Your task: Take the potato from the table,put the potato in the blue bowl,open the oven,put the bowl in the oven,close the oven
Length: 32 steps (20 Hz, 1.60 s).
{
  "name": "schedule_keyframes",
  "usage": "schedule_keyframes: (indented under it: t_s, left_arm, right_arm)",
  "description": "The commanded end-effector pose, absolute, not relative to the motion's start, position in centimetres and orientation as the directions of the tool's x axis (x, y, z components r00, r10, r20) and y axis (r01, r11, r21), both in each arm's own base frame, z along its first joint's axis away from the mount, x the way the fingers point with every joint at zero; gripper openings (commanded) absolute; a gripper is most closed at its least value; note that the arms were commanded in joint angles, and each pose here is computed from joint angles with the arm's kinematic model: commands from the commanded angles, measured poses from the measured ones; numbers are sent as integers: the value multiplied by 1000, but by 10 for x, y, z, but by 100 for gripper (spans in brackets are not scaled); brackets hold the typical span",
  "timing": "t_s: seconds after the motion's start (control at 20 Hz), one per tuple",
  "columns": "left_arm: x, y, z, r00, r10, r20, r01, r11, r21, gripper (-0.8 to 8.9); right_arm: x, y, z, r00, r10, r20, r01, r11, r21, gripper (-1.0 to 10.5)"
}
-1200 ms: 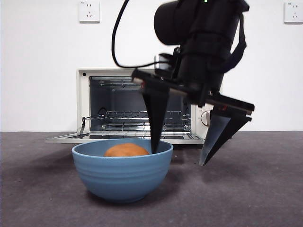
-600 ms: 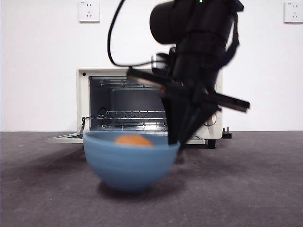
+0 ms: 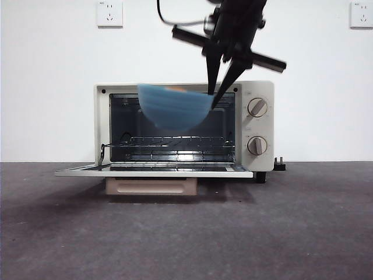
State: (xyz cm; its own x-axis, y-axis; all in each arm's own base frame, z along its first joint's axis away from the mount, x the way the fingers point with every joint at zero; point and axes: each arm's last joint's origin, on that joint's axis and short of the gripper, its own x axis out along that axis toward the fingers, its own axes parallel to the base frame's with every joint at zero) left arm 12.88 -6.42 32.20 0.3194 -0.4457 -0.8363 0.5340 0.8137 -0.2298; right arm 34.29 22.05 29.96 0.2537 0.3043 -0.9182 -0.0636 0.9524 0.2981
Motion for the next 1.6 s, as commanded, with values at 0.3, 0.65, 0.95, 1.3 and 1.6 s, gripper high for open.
schedule_keyframes:
  t_s: [0.3, 0.65, 0.95, 1.3, 1.6]
  left_arm:
    - [128, -64, 323, 324, -449, -833, 529, 816, -234, -5]
    - [127, -64, 322, 313, -444, -840, 526, 817, -236, -5]
    - [127, -64, 322, 307, -442, -843, 525, 817, -237, -5]
    - [125, -63, 321, 292, -435, -852, 530, 815, -235, -5]
    - [125, -63, 321, 291, -435, -852, 529, 815, -235, -5]
  right_arm:
    - [378, 224, 289, 271, 317, -909, 243, 891, 383, -12]
    - [390, 210, 284, 323, 231, -918, 450, 816, 363, -12]
    - [398, 210, 274, 336, 205, -919, 501, 788, 359, -12]
    - [404, 212, 266, 348, 208, -914, 505, 780, 369, -11]
    - [405, 213, 267, 364, 216, -906, 474, 794, 380, 117]
